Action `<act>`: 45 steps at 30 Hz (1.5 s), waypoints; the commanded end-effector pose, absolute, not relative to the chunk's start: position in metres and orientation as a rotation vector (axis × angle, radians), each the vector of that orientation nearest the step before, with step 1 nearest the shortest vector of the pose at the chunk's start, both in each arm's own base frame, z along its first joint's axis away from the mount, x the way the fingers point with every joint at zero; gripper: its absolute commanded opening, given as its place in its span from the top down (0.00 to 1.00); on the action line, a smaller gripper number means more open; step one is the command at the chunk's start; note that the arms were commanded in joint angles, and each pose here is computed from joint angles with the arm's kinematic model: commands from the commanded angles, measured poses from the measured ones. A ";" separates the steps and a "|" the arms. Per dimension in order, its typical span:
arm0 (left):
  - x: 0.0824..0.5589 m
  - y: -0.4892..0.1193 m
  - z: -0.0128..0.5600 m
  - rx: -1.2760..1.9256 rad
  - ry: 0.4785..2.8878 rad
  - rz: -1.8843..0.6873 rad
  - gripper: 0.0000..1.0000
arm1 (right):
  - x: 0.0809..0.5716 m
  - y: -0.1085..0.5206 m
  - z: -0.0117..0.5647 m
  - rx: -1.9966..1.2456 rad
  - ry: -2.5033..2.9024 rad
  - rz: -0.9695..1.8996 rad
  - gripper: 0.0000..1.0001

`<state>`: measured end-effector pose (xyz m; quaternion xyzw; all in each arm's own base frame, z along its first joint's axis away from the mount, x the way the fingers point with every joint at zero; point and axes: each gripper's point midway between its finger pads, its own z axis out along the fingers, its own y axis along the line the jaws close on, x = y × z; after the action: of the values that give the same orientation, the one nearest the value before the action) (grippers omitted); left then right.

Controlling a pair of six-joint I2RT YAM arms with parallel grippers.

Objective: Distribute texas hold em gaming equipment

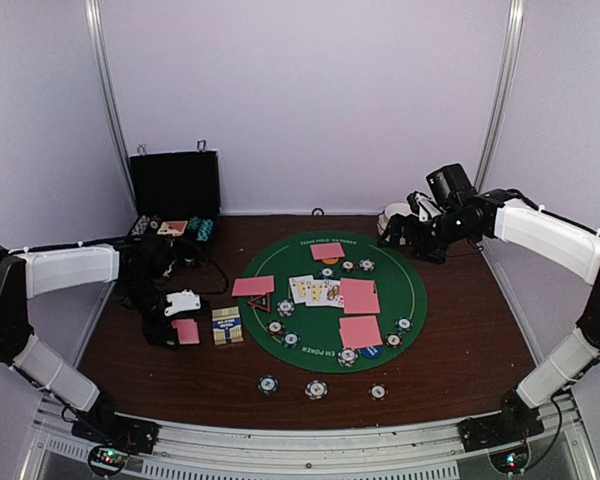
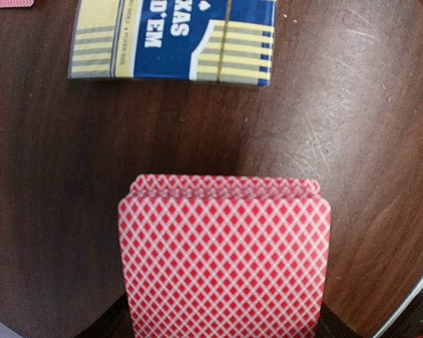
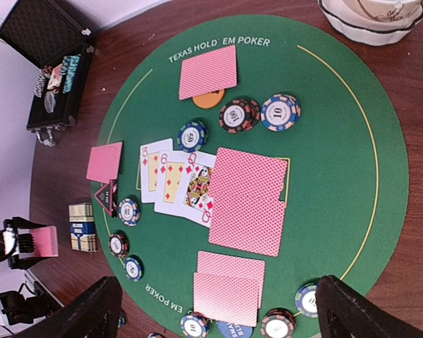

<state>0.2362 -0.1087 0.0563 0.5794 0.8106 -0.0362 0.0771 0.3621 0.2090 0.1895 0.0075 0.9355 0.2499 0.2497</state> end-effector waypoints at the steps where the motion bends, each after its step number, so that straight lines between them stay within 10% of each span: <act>1: 0.263 -0.115 0.041 1.733 2.349 -0.063 1.00 | 0.354 0.204 0.212 0.048 2.488 0.688 0.00; 7: 0.273 -0.118 0.019 1.736 2.365 -0.061 0.84 | 0.344 0.197 0.214 0.058 2.490 0.682 0.00; 11: 0.266 -0.116 0.012 1.753 2.379 -0.077 0.05 | 0.338 0.191 0.215 0.064 2.481 0.657 0.01; 29: 0.336 -0.103 0.170 0.922 2.179 -0.265 0.02 | 0.331 0.061 0.245 0.278 2.215 -0.058 0.00; 45: 0.391 -0.053 0.112 0.418 1.908 -0.135 0.02 | 0.310 -0.047 0.182 0.415 1.790 -0.634 0.01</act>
<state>0.3584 -0.0588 0.0714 0.2126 0.8709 -0.0701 0.4374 0.3028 -0.0315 0.1698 0.1412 0.8139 -0.2457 0.5073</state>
